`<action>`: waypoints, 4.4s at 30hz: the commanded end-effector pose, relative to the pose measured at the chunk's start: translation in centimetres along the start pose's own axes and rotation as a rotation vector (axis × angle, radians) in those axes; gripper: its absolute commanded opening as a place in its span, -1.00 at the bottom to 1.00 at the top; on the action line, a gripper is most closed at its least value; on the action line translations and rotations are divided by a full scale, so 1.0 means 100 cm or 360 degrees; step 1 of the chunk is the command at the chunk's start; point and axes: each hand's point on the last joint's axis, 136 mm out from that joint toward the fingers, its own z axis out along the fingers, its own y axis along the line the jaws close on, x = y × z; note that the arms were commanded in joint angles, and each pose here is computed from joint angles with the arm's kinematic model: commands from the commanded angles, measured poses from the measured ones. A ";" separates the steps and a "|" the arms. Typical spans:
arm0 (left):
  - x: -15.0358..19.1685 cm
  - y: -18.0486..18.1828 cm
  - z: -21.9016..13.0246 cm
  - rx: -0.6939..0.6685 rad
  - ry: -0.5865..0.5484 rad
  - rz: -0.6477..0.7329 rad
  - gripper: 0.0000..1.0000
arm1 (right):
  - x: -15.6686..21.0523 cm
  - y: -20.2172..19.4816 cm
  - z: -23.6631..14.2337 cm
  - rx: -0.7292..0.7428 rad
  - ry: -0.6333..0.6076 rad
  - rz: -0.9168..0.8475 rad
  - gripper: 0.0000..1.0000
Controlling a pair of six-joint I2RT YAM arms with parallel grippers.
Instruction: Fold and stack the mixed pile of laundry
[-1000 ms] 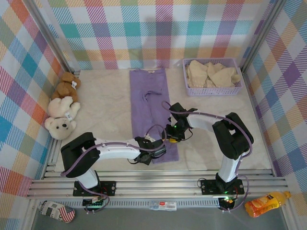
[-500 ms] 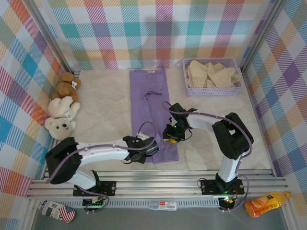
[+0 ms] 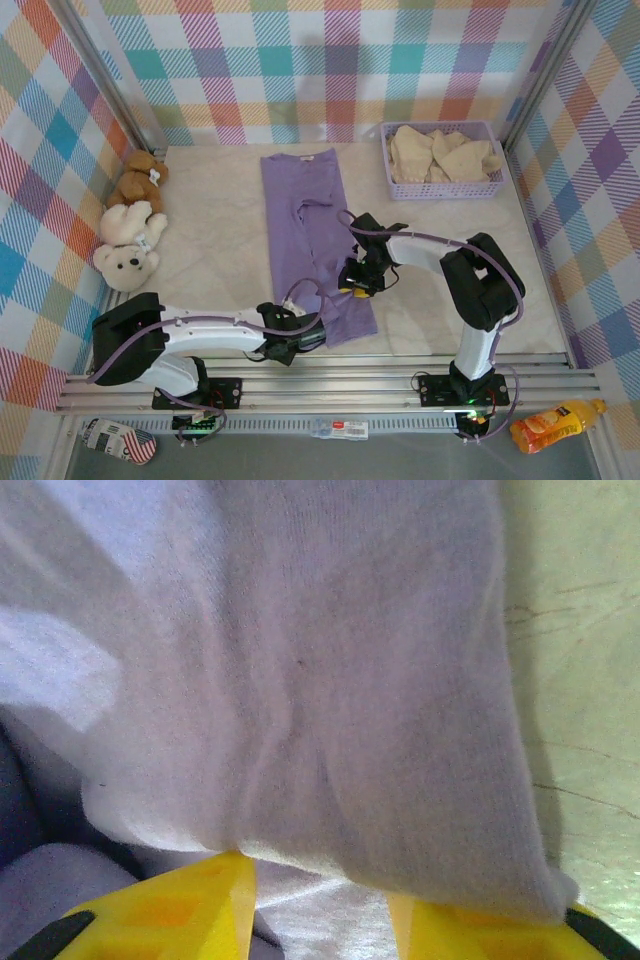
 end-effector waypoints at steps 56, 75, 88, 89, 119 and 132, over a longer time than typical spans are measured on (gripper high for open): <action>-0.299 0.087 0.101 0.0291 -0.0091 -0.1193 0.20 | 0.094 0.038 -0.026 0.0310 -0.0018 -0.0899 -0.92; -0.292 0.086 0.107 0.0278 -0.0057 -0.1206 0.20 | 0.088 0.051 -0.013 0.0289 -0.0008 -0.0875 -1.00; -0.320 0.087 0.112 0.0287 -0.0074 -0.1176 0.22 | 0.193 0.028 -0.026 -0.0083 0.0546 -0.0694 -1.00; -0.322 0.087 0.111 0.0292 -0.0077 -0.1170 0.23 | 0.188 0.022 -0.023 -0.0020 0.0524 -0.0677 -1.00; -0.183 0.073 -0.049 0.0402 -0.0115 -0.1053 0.53 | 0.011 -0.006 -0.069 0.0258 -0.0269 -0.0346 -0.03; -0.064 -0.004 -0.031 0.0859 0.0086 -0.1383 0.23 | 0.094 -0.048 -0.040 -0.0014 0.0085 -0.0319 0.42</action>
